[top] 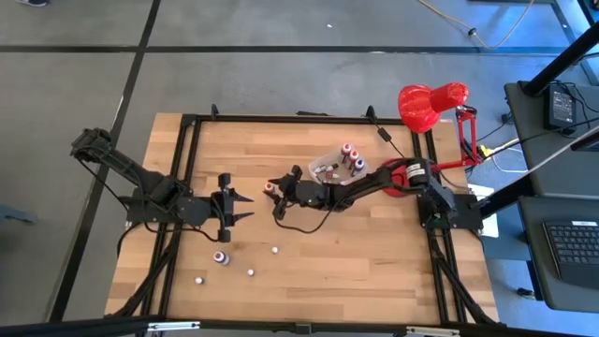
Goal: Pick & Place food coloring
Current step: Put the big orange food coloring bottle in the transparent bin
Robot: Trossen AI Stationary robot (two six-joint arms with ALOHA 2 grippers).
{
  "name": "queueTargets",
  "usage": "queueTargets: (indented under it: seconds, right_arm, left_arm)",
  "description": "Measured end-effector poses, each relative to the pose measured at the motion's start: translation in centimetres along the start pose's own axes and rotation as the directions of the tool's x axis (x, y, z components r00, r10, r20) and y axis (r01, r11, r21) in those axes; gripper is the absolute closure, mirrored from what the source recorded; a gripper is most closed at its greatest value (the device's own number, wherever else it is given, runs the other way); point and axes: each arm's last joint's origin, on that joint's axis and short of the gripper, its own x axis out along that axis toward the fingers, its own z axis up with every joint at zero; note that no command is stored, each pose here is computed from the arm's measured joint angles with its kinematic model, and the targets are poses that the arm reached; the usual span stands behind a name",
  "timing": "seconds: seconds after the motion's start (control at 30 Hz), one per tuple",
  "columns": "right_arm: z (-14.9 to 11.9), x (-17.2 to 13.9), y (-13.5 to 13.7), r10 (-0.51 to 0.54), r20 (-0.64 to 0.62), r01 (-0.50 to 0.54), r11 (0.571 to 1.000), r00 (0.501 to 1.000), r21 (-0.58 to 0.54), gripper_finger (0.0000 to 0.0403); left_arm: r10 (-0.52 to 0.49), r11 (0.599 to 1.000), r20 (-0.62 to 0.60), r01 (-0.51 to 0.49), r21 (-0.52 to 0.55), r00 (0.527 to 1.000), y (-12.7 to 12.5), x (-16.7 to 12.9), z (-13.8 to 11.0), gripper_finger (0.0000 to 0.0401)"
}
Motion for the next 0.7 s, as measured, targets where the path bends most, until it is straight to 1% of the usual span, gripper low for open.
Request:
queueTargets:
  seconds: [0.1, 0.2, 0.27, 0.37, 0.47, 0.53, 0.6, 0.7]
  right_arm:
    - [1.1, -0.6, -0.1, 0.001, -0.034, -0.001, 1.000, 0.999, -0.011, 0.0205]
    - [2.4, -1.4, -0.2, 0.047, -0.089, -0.047, 0.999, 0.995, -0.005, 0.0205]
    - [3.2, -2.0, -0.3, 0.079, -0.135, -0.076, 0.997, 0.988, 0.028, 0.0205]
    - [4.7, -2.9, -0.8, 0.112, -0.170, -0.098, 0.991, 0.979, 0.093, 0.0205]
    - [6.4, -3.6, -1.5, 0.181, -0.163, -0.151, 0.972, 0.970, 0.180, 0.0205]
    - [7.6, -4.0, -2.1, 0.249, -0.173, -0.206, 0.951, 0.953, 0.232, 0.0205]
    - [9.0, -4.2, -2.6, 0.311, -0.195, -0.256, 0.930, 0.930, 0.262, 0.0205]
    - [11.3, -4.1, -3.1, 0.386, -0.278, -0.305, 0.906, 0.880, 0.293, 0.0205]
  left_arm:
    - [0.000, 1.000, 0.000, 0.000, 0.000, 1.000, 0.0, 0.0, 0.0, 0.0249]
    - [0.000, 1.000, 0.000, 0.000, -0.001, 1.000, 0.0, 0.0, 0.0, 0.0249]
    - [0.000, 1.000, 0.000, 0.000, -0.001, 1.000, 0.0, 0.0, 0.0, 0.0250]
    - [0.000, 1.000, 0.000, 0.000, -0.002, 1.000, 0.0, 0.0, 0.0, 0.0252]
    - [-0.001, 1.000, 0.001, 0.001, -0.019, 1.000, 0.0, 0.0, 0.0, 0.0252]
    - [-0.003, 1.000, 0.002, 0.003, -0.021, 1.000, 0.0, 0.0, 0.0, 0.0250]
    - [-0.007, 1.000, 0.002, 0.007, -0.022, 1.000, 0.0, 0.0, 0.0, 0.0249]
    - [-0.007, 0.999, 0.002, 0.007, -0.038, 1.000, 0.0, 0.0, 0.0, 0.0250]
